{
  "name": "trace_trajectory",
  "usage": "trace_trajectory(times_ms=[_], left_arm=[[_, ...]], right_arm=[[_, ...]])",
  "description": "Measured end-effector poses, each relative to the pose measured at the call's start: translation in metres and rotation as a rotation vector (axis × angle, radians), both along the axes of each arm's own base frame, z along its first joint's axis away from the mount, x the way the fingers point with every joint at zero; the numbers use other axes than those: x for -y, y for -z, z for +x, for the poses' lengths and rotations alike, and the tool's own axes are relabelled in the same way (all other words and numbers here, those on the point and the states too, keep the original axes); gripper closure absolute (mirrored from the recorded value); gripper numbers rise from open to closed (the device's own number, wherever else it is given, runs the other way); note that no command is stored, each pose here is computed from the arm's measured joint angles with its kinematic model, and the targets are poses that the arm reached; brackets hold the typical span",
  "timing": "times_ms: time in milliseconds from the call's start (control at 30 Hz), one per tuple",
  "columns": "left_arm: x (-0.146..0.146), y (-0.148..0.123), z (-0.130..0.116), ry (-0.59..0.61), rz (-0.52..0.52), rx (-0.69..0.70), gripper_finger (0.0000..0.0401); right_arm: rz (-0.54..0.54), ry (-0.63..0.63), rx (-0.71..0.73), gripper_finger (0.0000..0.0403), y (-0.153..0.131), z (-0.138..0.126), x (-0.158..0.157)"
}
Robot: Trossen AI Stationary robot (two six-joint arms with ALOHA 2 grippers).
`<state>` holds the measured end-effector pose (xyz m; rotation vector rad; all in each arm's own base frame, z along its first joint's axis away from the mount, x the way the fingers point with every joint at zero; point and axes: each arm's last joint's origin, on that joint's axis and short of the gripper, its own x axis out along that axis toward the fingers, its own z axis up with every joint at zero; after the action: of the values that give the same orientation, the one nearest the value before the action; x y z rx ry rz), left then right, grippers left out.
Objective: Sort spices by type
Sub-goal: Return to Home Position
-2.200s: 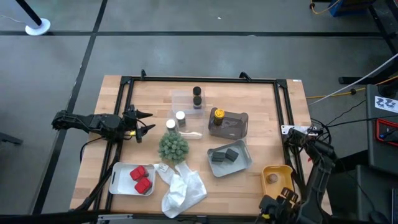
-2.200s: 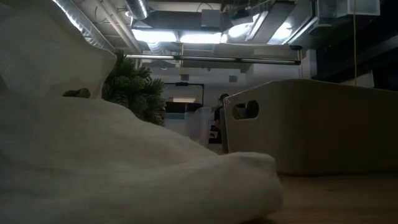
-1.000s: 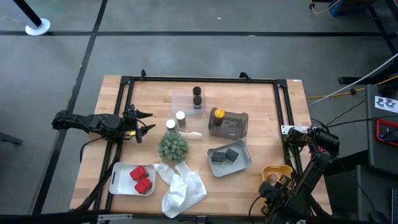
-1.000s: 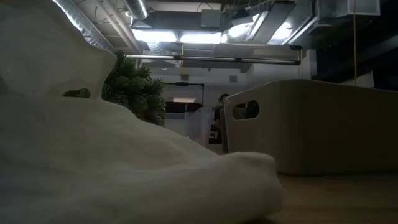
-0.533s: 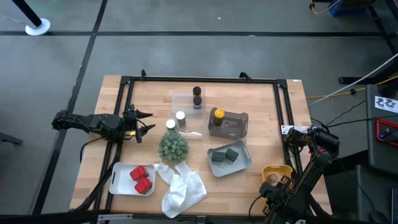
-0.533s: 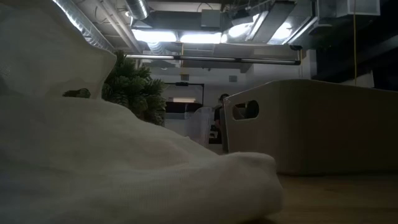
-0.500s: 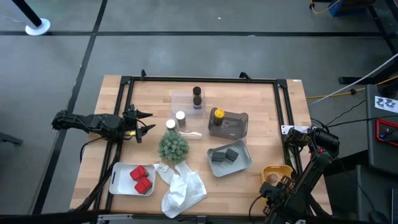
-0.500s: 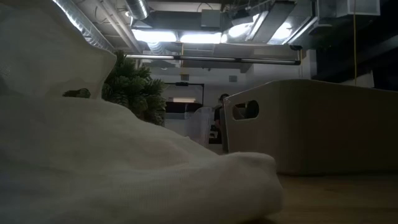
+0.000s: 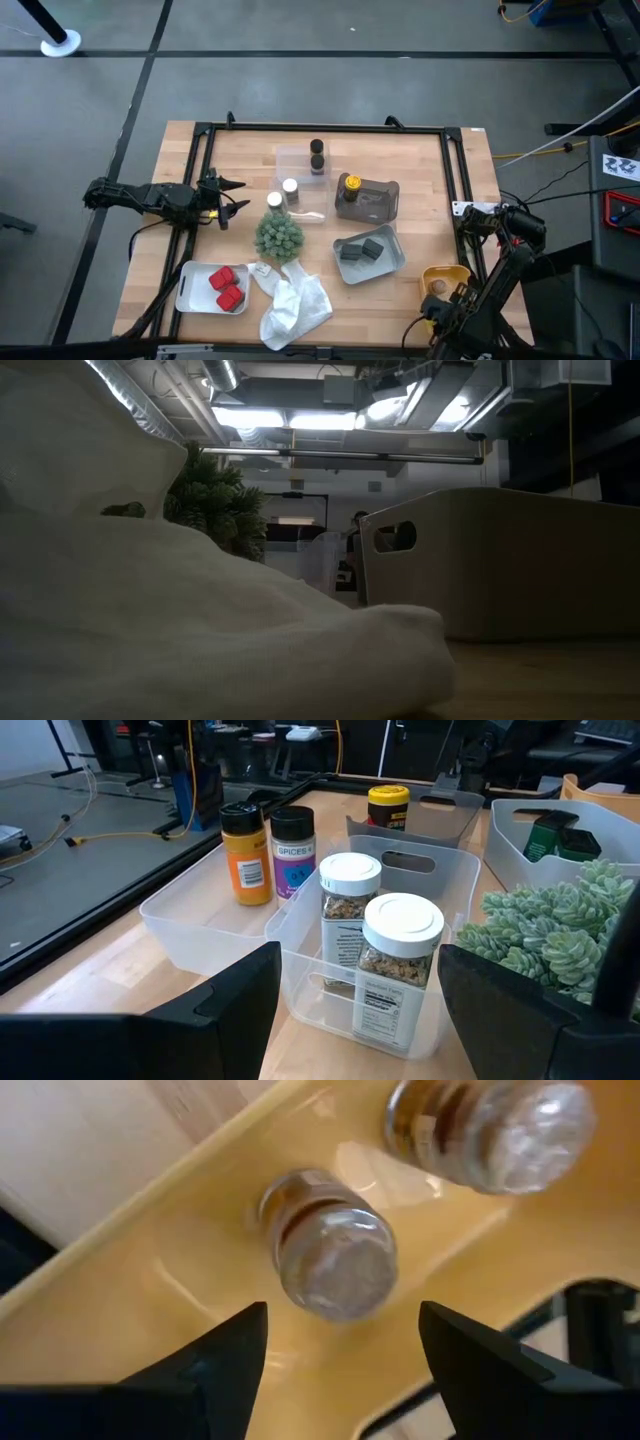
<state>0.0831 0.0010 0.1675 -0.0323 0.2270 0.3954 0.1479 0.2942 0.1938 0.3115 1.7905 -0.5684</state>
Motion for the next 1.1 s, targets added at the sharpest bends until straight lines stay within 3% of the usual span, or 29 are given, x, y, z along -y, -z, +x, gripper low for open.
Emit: trace_trajectory(times_ms=[300, 600, 767, 867, 967, 1033, 1100], left_arm=[[0.000, 0.000, 0.000, 0.000, 0.000, 0.000, 0.0148], [0.000, 0.000, 0.000, 0.000, 0.000, 0.000, 0.0148], [0.000, 0.000, 0.000, 0.002, 0.017, -0.007, 0.0148], [0.000, 0.000, 0.000, 0.007, 0.034, -0.014, 0.0148], [0.000, 0.000, 0.000, 0.007, 0.033, -0.014, 0.0148], [0.000, 0.000, 0.000, 0.004, 0.024, -0.010, 0.0148], [0.000, 0.000, 0.000, 0.002, 0.017, -0.007, 0.0148]], right_arm=[[-0.108, -0.033, 0.065, 0.0143, -0.060, 0.004, 0.000], [0.080, -0.054, 0.400, 0.0143, -0.139, 0.030, 0.003], [0.169, -0.183, 0.568, 0.0143, -0.187, 0.047, 0.027], [0.106, -0.304, 0.732, 0.0143, -0.211, 0.057, 0.043], [-0.066, -0.512, 0.898, 0.0143, -0.236, 0.065, 0.063], [-0.165, -0.596, 0.964, 0.0143, -0.253, 0.066, 0.077], [-0.195, -0.633, 1.001, 0.0143, -0.269, 0.065, 0.094]])
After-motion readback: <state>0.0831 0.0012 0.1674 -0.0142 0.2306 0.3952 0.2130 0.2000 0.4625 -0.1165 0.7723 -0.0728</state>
